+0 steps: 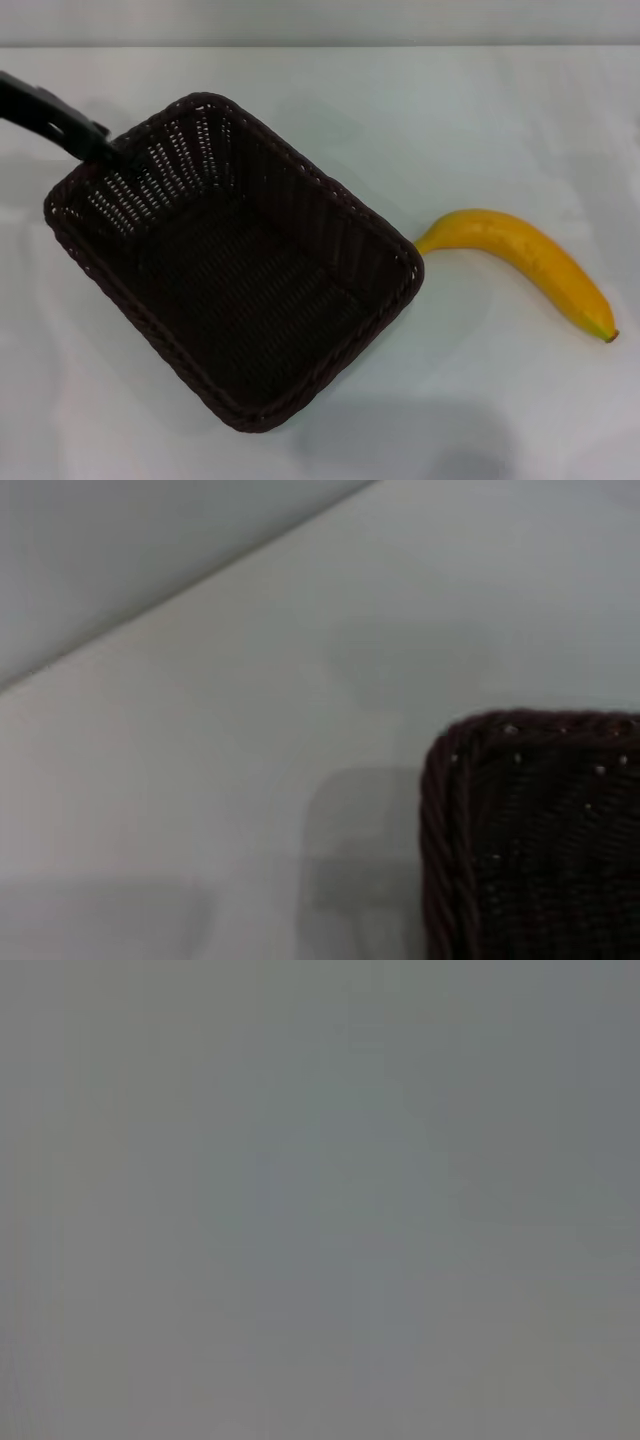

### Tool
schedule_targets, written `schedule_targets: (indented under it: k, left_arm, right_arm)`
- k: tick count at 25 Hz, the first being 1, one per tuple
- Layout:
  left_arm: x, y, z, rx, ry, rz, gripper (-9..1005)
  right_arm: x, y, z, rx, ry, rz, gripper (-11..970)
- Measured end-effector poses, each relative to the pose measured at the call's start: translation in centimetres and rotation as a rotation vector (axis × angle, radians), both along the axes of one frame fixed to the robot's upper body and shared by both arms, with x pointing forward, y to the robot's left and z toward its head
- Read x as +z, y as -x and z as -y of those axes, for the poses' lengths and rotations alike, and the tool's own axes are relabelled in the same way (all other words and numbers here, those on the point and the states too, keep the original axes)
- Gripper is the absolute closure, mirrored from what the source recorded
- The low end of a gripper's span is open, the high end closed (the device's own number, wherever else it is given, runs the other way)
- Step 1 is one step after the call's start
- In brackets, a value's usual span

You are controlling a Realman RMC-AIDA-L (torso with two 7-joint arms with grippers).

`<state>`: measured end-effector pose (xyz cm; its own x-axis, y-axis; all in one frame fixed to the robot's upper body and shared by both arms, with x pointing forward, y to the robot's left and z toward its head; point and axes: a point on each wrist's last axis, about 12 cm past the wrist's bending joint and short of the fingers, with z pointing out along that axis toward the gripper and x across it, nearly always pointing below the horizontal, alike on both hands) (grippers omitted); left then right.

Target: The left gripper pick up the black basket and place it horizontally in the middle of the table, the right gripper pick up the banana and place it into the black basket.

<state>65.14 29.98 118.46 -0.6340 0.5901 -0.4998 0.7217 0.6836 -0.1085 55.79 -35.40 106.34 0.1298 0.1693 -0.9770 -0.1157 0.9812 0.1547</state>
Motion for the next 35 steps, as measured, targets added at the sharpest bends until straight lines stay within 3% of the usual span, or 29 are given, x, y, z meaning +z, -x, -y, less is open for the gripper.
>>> schedule_targets:
  k: [7,12,23,26,32,35]
  left_arm:
    - [-2.4,0.4,1.6,-0.021,0.023,-0.039,152]
    - [-2.7,0.6,1.5,-0.010,0.027,-0.040,158]
    - [-2.6,1.2,1.1,-0.033,0.052,-0.067,523]
    - [-2.3,1.4,0.9,-0.036,0.069,-0.085,716]
    - [-1.9,1.6,-0.2,0.040,0.132,-0.100,851]
    - [-1.8,1.9,-1.1,0.081,0.189,-0.103,851]
  right_arm:
    - [-0.1,0.5,0.2,-0.001,-0.003,0.007,147]
    - [-0.1,0.5,0.2,0.000,-0.002,0.006,147]
    - [-0.4,0.9,0.5,-0.009,-0.005,-0.003,147]
    - [-0.4,1.0,0.6,-0.009,-0.014,-0.004,147]
    - [-0.4,1.0,0.6,-0.008,-0.025,-0.004,147]
    - [-0.4,1.0,0.6,-0.007,-0.025,-0.004,147]
